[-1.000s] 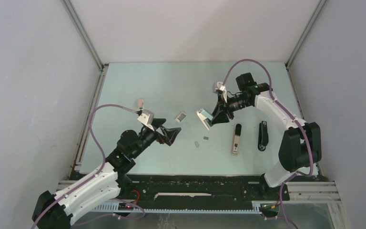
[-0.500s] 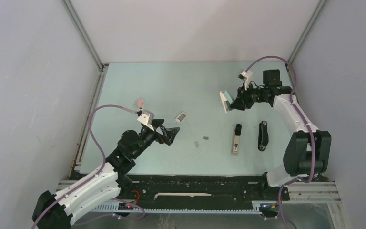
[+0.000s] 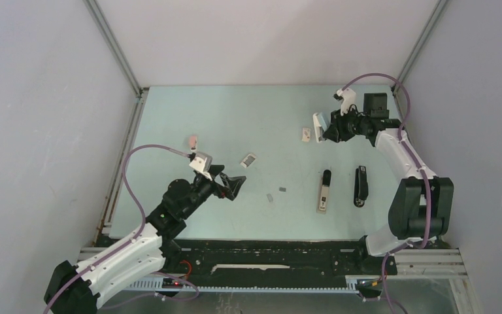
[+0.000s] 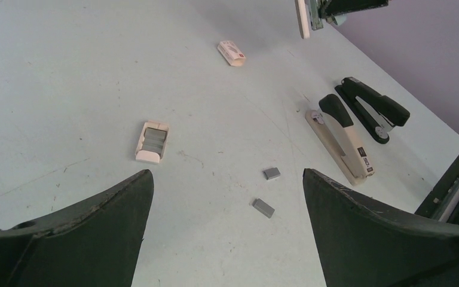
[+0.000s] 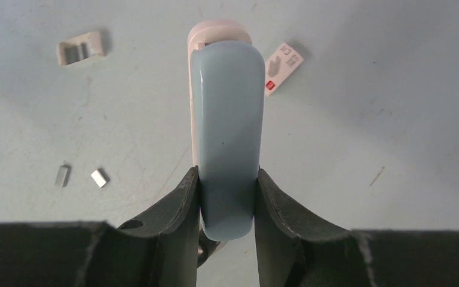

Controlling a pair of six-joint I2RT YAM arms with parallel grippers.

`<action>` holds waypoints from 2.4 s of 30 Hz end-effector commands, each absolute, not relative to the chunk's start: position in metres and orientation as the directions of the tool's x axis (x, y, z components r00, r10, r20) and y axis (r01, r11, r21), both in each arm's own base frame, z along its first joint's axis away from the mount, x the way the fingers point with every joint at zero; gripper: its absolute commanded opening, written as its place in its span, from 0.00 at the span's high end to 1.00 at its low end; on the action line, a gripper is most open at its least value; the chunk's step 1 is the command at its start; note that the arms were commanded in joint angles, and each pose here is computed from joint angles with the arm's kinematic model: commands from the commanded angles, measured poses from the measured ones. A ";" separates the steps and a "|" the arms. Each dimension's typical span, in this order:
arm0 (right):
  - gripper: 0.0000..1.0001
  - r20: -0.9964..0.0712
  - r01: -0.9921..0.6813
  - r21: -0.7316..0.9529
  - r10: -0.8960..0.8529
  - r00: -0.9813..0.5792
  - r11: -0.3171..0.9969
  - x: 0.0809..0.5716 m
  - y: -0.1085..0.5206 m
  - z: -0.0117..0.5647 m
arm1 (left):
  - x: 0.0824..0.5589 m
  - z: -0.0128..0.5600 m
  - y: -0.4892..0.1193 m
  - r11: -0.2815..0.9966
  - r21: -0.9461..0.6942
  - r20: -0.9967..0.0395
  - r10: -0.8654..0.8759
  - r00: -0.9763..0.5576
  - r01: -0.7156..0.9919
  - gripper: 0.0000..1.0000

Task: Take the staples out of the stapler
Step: Place the stapler at the center of the board.

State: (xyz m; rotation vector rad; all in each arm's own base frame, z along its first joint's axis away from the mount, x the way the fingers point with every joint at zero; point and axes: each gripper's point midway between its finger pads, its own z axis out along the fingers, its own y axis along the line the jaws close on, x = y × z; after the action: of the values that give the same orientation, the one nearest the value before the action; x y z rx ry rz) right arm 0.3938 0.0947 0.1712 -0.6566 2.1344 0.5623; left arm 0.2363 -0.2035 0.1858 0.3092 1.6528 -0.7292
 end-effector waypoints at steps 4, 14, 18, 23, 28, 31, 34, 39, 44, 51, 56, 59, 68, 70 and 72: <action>1.00 -0.828 -0.498 0.119 -0.190 -0.527 0.859 0.429 0.078 0.172 | 0.237 0.179 -0.200 0.772 -0.272 -0.961 -0.185 -0.207 0.574 0.00; 1.00 -0.825 -0.352 0.083 -0.134 -0.549 0.932 0.457 0.060 0.159 | 0.237 0.178 -0.200 0.771 -0.277 -0.959 -0.188 -0.210 0.574 0.00; 1.00 -0.807 -0.310 0.087 -0.116 -0.579 0.947 0.466 0.057 0.152 | 0.237 0.178 -0.201 0.770 -0.277 -0.959 -0.188 -0.210 0.574 0.00; 1.00 -0.790 -0.289 0.070 -0.124 -0.601 0.955 0.476 0.058 0.144 | 0.237 0.178 -0.201 0.768 -0.279 -0.959 -0.189 -0.211 0.576 0.00; 1.00 -0.733 -0.265 0.019 -0.166 -0.659 0.964 0.486 0.055 0.126 | 0.236 0.178 -0.201 0.766 -0.283 -0.958 -0.194 -0.212 0.578 0.00; 1.00 -0.696 -0.253 0.006 -0.178 -0.695 0.968 0.491 0.051 0.114 | 0.235 0.177 -0.200 0.766 -0.285 -0.957 -0.195 -0.213 0.576 0.00; 1.00 -0.652 -0.239 -0.008 -0.186 -0.735 0.971 0.495 0.046 0.102 | 0.235 0.176 -0.200 0.766 -0.286 -0.957 -0.196 -0.214 0.576 0.00; 1.00 -0.600 -0.246 -0.023 -0.210 -0.772 0.969 0.500 0.045 0.091 | 0.235 0.176 -0.200 0.765 -0.287 -0.957 -0.199 -0.214 0.576 0.00; 0.90 -0.566 -0.262 -0.041 -0.238 -0.789 0.964 0.505 0.048 0.081 | 0.234 0.176 -0.200 0.762 -0.289 -0.956 -0.202 -0.212 0.579 0.00; 0.69 -0.551 -0.271 -0.051 -0.254 -0.795 0.961 0.511 0.059 0.070 | 0.233 0.177 -0.200 0.761 -0.292 -0.956 -0.208 -0.208 0.579 0.00; 0.61 -0.548 -0.266 -0.040 -0.243 -0.800 0.963 0.518 0.061 0.065 | 0.232 0.179 -0.200 0.756 -0.295 -0.955 -0.214 -0.206 0.584 0.00; 0.55 -0.551 -0.268 -0.030 -0.239 -0.799 0.963 0.519 0.063 0.066 | 0.232 0.180 -0.201 0.753 -0.300 -0.954 -0.219 -0.207 0.586 0.00; 0.35 -0.625 -0.295 0.007 -0.226 -0.747 0.955 0.513 0.070 0.108 | 0.232 0.185 -0.201 0.748 -0.312 -0.950 -0.236 -0.205 0.586 0.00; 0.32 -0.648 -0.303 0.007 -0.226 -0.727 0.953 0.510 0.070 0.121 | 0.232 0.186 -0.201 0.747 -0.315 -0.949 -0.240 -0.204 0.586 0.00; 0.31 -0.672 -0.308 0.005 -0.225 -0.705 0.951 0.505 0.068 0.136 | 0.230 0.187 -0.203 0.738 -0.318 -0.948 -0.241 -0.207 0.595 0.00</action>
State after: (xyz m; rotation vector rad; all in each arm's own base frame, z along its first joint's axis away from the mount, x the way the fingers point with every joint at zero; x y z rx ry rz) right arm 0.5029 0.0669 0.0652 -0.3682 2.5474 0.1290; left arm 0.2326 -0.2023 0.1826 0.2970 1.6452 -0.7491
